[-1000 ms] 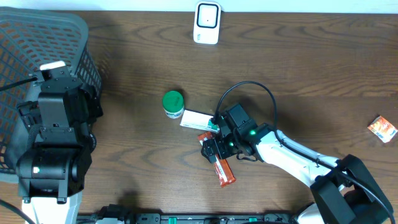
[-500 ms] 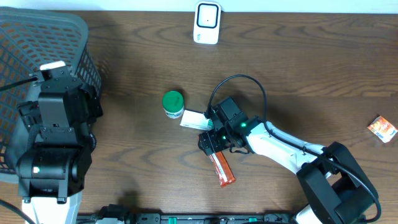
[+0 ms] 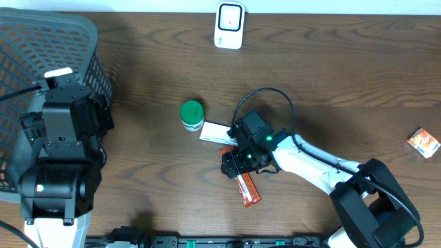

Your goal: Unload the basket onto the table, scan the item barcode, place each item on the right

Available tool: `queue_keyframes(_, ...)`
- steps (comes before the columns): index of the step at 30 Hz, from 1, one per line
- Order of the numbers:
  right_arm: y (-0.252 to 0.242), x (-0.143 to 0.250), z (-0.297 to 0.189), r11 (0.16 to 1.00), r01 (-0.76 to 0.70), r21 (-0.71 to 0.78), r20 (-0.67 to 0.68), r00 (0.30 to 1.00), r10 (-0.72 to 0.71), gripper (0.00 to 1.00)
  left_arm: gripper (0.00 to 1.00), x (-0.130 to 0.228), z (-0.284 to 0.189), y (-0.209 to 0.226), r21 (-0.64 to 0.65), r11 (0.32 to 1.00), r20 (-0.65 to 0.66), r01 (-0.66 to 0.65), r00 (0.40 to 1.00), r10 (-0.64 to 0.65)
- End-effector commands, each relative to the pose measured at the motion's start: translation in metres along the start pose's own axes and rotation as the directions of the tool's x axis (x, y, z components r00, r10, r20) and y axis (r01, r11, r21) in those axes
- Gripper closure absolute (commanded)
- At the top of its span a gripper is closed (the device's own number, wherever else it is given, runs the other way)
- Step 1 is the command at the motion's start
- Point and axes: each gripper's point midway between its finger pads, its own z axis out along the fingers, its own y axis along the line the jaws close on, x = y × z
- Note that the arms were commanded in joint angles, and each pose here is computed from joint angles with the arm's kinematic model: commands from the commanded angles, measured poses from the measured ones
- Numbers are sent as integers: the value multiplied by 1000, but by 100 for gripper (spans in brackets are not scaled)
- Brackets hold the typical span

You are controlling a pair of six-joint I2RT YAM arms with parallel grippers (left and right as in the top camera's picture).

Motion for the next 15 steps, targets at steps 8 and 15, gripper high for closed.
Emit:
queue_keyframes(8, -77, 78, 35, 918, -63, 390, -179, 973, 143, 43, 4, 1, 1, 3, -13, 1000, -2, 7, 1000, -7)
queue_keyframes(15, -68, 78, 49, 942, -76, 326, -196, 970, 146, 99, 4, 1, 1, 3, -13, 1000, -2, 7, 1000, -7)
